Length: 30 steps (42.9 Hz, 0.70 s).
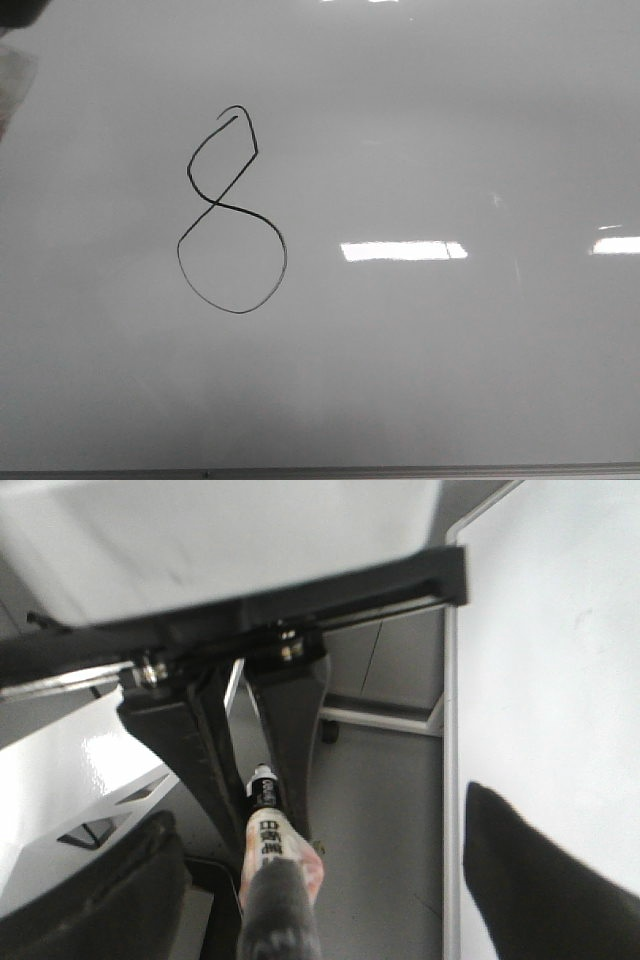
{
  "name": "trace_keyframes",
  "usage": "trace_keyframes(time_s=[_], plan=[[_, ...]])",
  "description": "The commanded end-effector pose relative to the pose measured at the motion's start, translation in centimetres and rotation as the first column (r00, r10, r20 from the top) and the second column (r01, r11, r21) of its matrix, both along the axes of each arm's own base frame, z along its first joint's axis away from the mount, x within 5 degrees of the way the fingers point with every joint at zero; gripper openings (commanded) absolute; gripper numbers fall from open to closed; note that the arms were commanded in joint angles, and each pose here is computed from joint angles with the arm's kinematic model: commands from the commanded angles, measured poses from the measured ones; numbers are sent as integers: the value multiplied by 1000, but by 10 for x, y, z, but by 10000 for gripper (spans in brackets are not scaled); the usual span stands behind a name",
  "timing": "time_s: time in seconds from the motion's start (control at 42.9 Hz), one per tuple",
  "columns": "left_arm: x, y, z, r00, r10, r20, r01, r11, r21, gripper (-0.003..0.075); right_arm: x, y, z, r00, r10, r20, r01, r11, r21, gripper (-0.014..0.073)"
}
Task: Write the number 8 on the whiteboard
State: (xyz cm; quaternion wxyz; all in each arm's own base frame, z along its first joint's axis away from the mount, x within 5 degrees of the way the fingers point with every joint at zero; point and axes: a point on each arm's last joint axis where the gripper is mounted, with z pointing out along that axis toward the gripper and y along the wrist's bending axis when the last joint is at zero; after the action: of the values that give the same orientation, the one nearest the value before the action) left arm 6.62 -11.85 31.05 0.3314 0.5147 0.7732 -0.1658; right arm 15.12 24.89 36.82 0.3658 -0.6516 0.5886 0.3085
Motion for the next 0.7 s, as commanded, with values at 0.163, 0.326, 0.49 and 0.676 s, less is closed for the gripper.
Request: trace_keyframes(time_s=[0.163, 0.326, 0.49, 0.676], plan=[[28, 14, 11, 933, 359, 15, -358, 933, -46, -20, -5, -76, 53, 957, -291, -7, 288, 941, 179, 565], [52, 43, 12, 778, 624, 70, -624, 781, -29, -20, -16, -131, 30, 848, -528, -47, 526, 825, 209, 414], [71, 72, 13, 622, 774, 121, -777, 629, -30, -20, -36, -169, -15, 687, -711, -150, 724, 655, 216, 284], [92, 104, 11, 428, 894, 132, -894, 440, -83, -20, -64, -198, -53, 510, -833, -214, 847, 445, 290, 92]])
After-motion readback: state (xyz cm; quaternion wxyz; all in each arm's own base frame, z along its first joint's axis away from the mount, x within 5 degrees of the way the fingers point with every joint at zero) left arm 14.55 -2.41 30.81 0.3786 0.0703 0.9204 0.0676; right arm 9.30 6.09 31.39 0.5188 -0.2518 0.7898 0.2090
